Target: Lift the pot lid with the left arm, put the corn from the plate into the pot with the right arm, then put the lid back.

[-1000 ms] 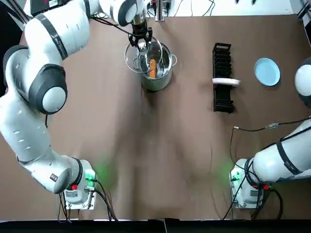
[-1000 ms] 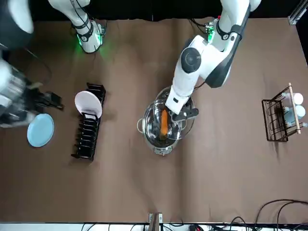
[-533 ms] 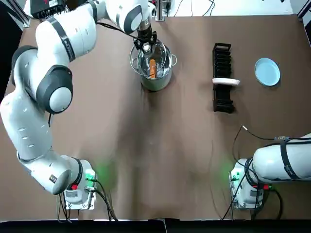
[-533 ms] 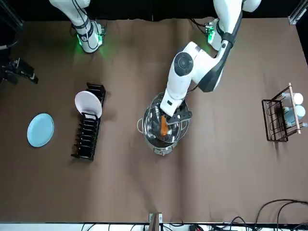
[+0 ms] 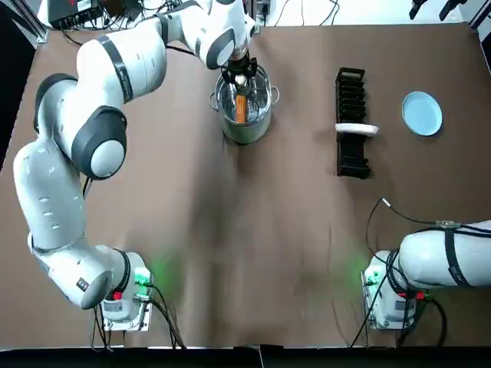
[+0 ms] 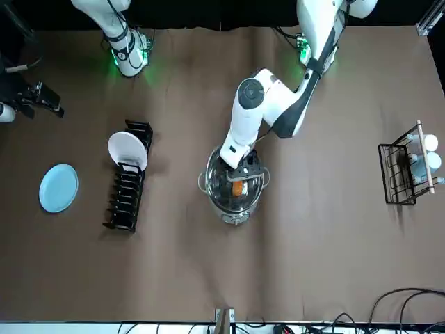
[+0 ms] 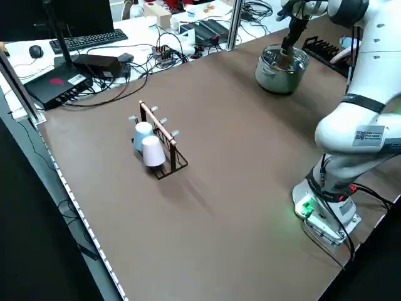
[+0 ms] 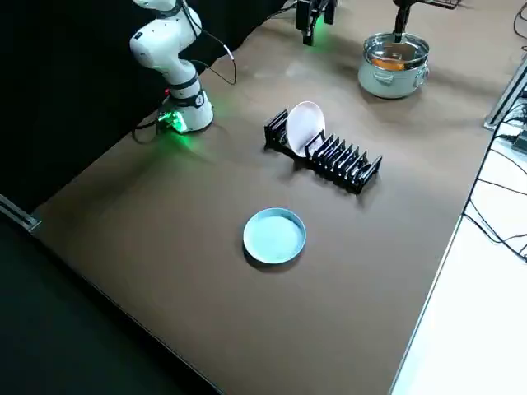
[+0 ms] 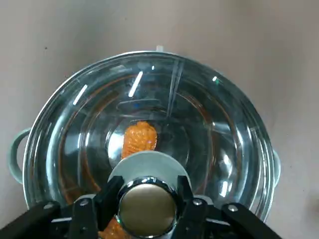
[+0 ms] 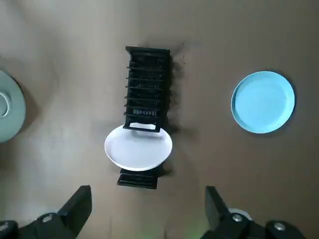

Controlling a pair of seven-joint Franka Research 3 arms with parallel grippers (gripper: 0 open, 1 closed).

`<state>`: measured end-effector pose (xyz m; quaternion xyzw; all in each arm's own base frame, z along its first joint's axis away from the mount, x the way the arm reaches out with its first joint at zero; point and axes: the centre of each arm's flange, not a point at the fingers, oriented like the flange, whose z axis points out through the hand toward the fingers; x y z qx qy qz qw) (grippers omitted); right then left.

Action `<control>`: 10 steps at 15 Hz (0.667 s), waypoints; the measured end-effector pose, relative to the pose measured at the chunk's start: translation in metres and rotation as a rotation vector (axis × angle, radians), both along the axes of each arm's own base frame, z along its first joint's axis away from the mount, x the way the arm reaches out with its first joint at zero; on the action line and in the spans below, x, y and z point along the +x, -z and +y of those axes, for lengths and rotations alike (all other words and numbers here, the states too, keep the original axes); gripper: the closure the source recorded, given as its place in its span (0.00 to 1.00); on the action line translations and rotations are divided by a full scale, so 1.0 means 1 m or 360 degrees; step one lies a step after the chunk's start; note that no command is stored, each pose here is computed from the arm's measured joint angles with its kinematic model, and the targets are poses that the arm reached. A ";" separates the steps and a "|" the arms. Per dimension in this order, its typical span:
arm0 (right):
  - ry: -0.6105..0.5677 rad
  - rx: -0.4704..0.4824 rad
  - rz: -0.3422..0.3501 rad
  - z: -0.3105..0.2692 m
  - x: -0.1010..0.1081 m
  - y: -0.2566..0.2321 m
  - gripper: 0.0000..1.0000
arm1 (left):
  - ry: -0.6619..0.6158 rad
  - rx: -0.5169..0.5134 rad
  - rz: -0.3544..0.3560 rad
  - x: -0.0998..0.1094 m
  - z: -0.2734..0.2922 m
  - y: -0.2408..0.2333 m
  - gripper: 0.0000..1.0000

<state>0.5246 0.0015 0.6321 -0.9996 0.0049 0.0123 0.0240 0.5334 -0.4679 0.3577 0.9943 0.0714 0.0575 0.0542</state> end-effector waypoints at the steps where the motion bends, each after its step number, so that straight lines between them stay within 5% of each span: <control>1: 0.0000 0.0000 -0.0004 0.000 0.000 0.000 0.00 | 0.0003 0.0004 -0.0004 0.000 -0.001 0.001 0.49; 10: 0.0039 0.0053 -0.0036 -0.007 0.001 -0.004 0.00 | 0.0025 0.0011 0.0002 -0.007 -0.008 0.002 0.49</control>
